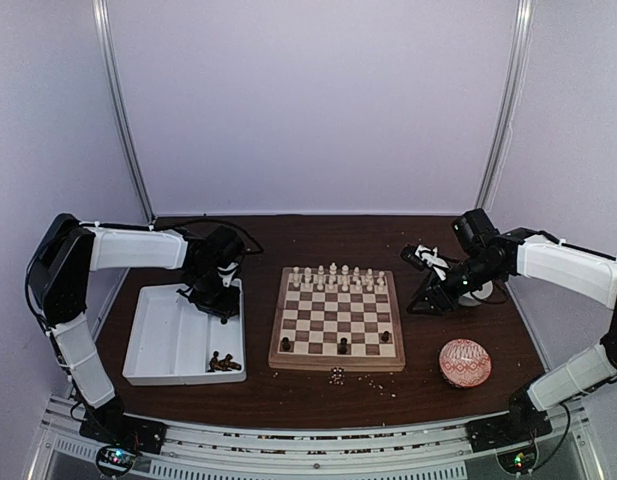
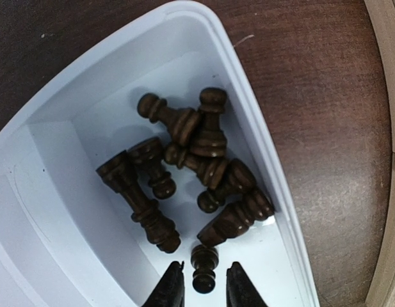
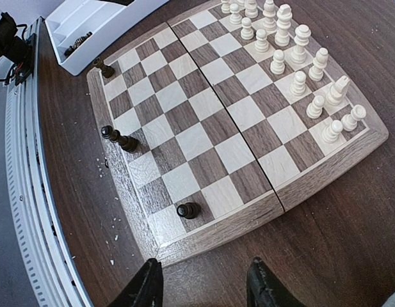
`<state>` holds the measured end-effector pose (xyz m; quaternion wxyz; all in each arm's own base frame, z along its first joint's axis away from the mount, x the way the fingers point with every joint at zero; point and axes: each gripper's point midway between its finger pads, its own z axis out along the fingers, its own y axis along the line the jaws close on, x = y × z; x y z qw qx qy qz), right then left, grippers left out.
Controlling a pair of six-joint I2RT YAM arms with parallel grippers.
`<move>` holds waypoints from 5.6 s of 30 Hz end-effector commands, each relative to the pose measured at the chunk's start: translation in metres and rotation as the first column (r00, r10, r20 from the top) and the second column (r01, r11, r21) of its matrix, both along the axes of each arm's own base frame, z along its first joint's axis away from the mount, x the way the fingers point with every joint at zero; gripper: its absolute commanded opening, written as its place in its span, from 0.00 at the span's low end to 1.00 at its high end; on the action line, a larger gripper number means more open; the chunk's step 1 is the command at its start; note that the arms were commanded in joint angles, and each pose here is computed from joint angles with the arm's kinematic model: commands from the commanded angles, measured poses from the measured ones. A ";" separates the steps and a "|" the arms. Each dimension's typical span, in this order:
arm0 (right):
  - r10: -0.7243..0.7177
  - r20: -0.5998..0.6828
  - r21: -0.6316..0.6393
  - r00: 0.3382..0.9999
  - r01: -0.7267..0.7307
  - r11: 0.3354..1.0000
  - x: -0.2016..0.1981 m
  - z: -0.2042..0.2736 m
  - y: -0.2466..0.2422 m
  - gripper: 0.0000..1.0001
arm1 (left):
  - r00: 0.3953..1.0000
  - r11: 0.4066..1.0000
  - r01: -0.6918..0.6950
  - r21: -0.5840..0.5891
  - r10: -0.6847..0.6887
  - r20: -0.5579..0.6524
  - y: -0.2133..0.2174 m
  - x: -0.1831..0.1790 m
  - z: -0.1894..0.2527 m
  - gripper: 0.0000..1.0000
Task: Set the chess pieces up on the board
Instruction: Pick up the pawn from the storage box, then place the pawn at h7, then move the storage box to the center of the board.
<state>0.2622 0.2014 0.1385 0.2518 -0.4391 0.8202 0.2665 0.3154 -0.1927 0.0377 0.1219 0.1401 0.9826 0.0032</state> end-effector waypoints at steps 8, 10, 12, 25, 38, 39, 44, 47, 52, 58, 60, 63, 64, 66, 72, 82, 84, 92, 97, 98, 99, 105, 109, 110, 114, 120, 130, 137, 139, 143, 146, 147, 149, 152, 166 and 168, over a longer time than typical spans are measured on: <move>-0.005 0.013 0.011 1.000 0.005 1.000 0.006 0.009 0.002 0.45 | 1.000 0.999 0.012 0.036 -0.011 -0.024 0.007 -0.001 -0.013 0.21; -0.007 0.015 0.011 1.000 0.007 1.000 0.005 0.010 0.002 0.45 | 1.000 0.999 0.014 0.035 -0.013 -0.026 0.007 -0.002 -0.014 0.20; -0.008 0.021 0.012 1.000 0.007 1.000 0.006 0.011 0.002 0.45 | 1.000 1.000 0.013 0.028 -0.012 -0.021 0.006 -0.001 -0.011 0.16; -0.005 0.027 0.011 1.000 0.005 1.000 0.006 0.012 0.001 0.45 | 0.978 0.987 0.151 -0.052 -0.141 0.155 -0.043 -0.014 0.093 0.04; -0.003 0.055 0.001 0.998 0.003 1.000 0.004 0.015 -0.002 0.45 | 0.893 0.874 0.450 -0.184 -0.439 0.101 -0.155 -0.045 0.083 0.04; -0.005 0.057 -0.001 0.998 0.005 1.000 0.004 0.015 -0.002 0.45 | 0.889 0.870 0.457 -0.184 -0.448 0.093 -0.159 -0.047 0.079 0.04; -0.001 0.060 -0.002 0.998 0.001 1.000 0.004 0.015 -0.002 0.45 | 0.882 0.862 0.470 -0.188 -0.469 0.057 -0.168 -0.050 0.064 0.04; 0.001 0.058 -0.005 0.998 -0.001 1.000 0.004 0.015 -0.002 0.45 | 0.879 0.862 0.473 -0.183 -0.475 0.035 -0.170 -0.052 0.054 0.04; 0.002 0.057 -0.007 0.998 -0.001 1.000 0.004 0.014 -0.003 0.45 | 0.877 0.864 0.476 -0.164 -0.481 0.007 -0.171 -0.055 0.040 0.04; 0.004 0.055 -0.009 0.998 -0.004 1.000 0.003 0.013 -0.003 0.45 | 0.879 0.871 0.472 -0.136 -0.477 -0.010 -0.167 -0.054 0.028 0.04; 0.004 0.054 -0.010 0.999 -0.003 1.000 0.004 0.013 -0.003 0.45 | 0.877 0.870 0.474 -0.134 -0.480 -0.015 -0.168 -0.055 0.026 0.04; 0.004 0.053 -0.012 0.999 -0.004 1.000 0.004 0.012 -0.003 0.45 | 0.876 0.870 0.474 -0.133 -0.481 -0.024 -0.166 -0.056 0.024 0.04; 0.004 0.053 -0.012 0.999 -0.004 1.000 0.004 0.012 -0.003 0.45 | 0.876 0.870 0.474 -0.132 -0.481 -0.027 -0.166 -0.057 0.022 0.04; 0.004 0.051 -0.012 0.999 -0.003 1.000 0.004 0.012 -0.003 0.45 | 0.877 0.872 0.473 -0.127 -0.480 -0.029 -0.164 -0.057 0.021 0.03; 0.005 0.044 -0.013 0.999 -0.004 1.000 0.004 0.010 -0.002 0.45 | 0.878 0.873 0.472 -0.122 -0.478 -0.031 -0.163 -0.057 0.020 0.04; 0.005 0.043 -0.013 0.999 -0.004 1.000 0.004 0.010 -0.003 0.45 | 0.877 0.874 0.471 -0.123 -0.478 -0.043 -0.163 -0.059 0.016 0.07; 0.005 0.043 -0.013 0.999 -0.004 1.000 0.003 0.010 -0.003 0.45 | 0.877 0.874 0.470 -0.122 -0.478 -0.044 -0.163 -0.059 0.016 0.07; 0.007 0.043 -0.011 0.999 -0.006 1.000 0.003 0.011 -0.002 0.45 | 0.880 0.878 0.465 -0.109 -0.472 -0.050 -0.160 -0.059 0.017 0.15; 0.007 0.043 -0.012 0.999 -0.006 1.000 0.004 0.010 -0.002 0.45 | 0.880 0.877 0.465 -0.122 -0.473 -0.041 -0.162 -0.059 0.023 0.16; 0.007 0.041 -0.012 0.999 -0.007 1.000 0.003 0.010 -0.002 0.45 | 0.880 0.876 0.465 -0.126 -0.473 -0.036 -0.163 -0.058 0.025 0.17; 0.007 0.042 -0.012 0.999 -0.007 1.000 0.003 0.010 -0.002 0.45 | 0.881 0.876 0.466 -0.128 -0.473 -0.031 -0.163 -0.058 0.027 0.17; 0.008 0.038 -0.010 0.999 -0.008 1.000 0.003 0.010 -0.002 0.45 | 0.883 0.874 0.468 -0.134 -0.470 0.017 -0.166 -0.052 0.050 0.21; 0.009 0.035 -0.010 0.999 -0.009 1.000 0.004 0.010 -0.001 0.45 | 0.882 0.872 0.471 -0.132 -0.471 0.036 -0.167 -0.050 0.060 0.24; 0.008 0.034 -0.011 0.999 -0.008 1.000 0.004 0.009 -0.002 0.45 | 0.881 0.872 0.472 -0.134 -0.471 0.040 -0.168 -0.049 0.062 0.24; 0.008 0.034 -0.010 0.999 -0.008 1.000 0.004 0.009 -0.001 0.45 | 0.882 0.870 0.472 -0.142 -0.465 0.077 -0.169 -0.046 0.077 0.26; 0.009 0.035 -0.010 0.999 -0.009 1.000 0.004 0.010 -0.001 0.45 | 0.918 0.921 0.372 -0.113 -0.347 0.192 -0.147 -0.023 0.114 0.27; 0.010 0.040 -0.008 0.999 -0.009 1.000 0.003 0.011 -0.002 0.45 | 0.975 0.980 0.072 -0.186 -0.030 0.221 -0.034 0.012 0.094 0.27; 0.011 0.033 -0.012 0.999 -0.011 1.000 0.004 0.009 -0.002 0.45 | 0.989 0.979 0.107 -0.173 -0.087 0.119 -0.016 0.009 0.043 0.28; 0.012 0.033 -0.012 0.999 -0.011 1.000 0.003 0.009 -0.002 0.45 | 0.987 0.977 0.133 -0.167 -0.116 0.107 -0.016 0.010 0.035 0.29; 0.011 0.033 -0.015 0.999 -0.011 1.000 0.004 0.008 -0.002 0.45 | 0.981 0.970 0.185 -0.157 -0.173 0.086 -0.019 0.013 0.020 0.29; 0.011 0.031 -0.018 0.999 -0.010 1.000 0.004 0.007 -0.002 0.45 | 0.982 0.973 0.184 -0.140 -0.176 0.065 -0.014 0.017 0.009 0.29; 0.010 0.031 -0.018 0.999 -0.010 1.000 0.004 0.007 -0.002 0.45 | 0.983 0.974 0.179 -0.139 -0.172 0.064 -0.012 0.019 0.007 0.29; 0.010 0.030 -0.020 1.000 -0.009 1.000 0.004 0.007 -0.002 0.45 | 0.984 0.974 0.175 -0.144 -0.168 0.058 -0.010 0.022 0.003 0.28; 0.012 0.028 -0.022 1.000 -0.011 1.000 0.004 0.005 -0.002 0.45 | 0.983 0.970 0.185 -0.160 -0.179 0.051 -0.013 0.024 -0.002 0.27; 0.020 0.011 -0.030 1.000 -0.020 0.999 0.004 0.002 -0.002 0.45 | 0.965 0.930 0.261 -0.258 -0.257 0.051 -0.035 0.019 -0.009 0.24; 0.021 0.011 -0.031 1.000 -0.020 0.999 0.004 0.001 -0.002 0.45 | 0.961 0.918 0.275 -0.285 -0.274 0.046 -0.041 0.015 -0.009 0.22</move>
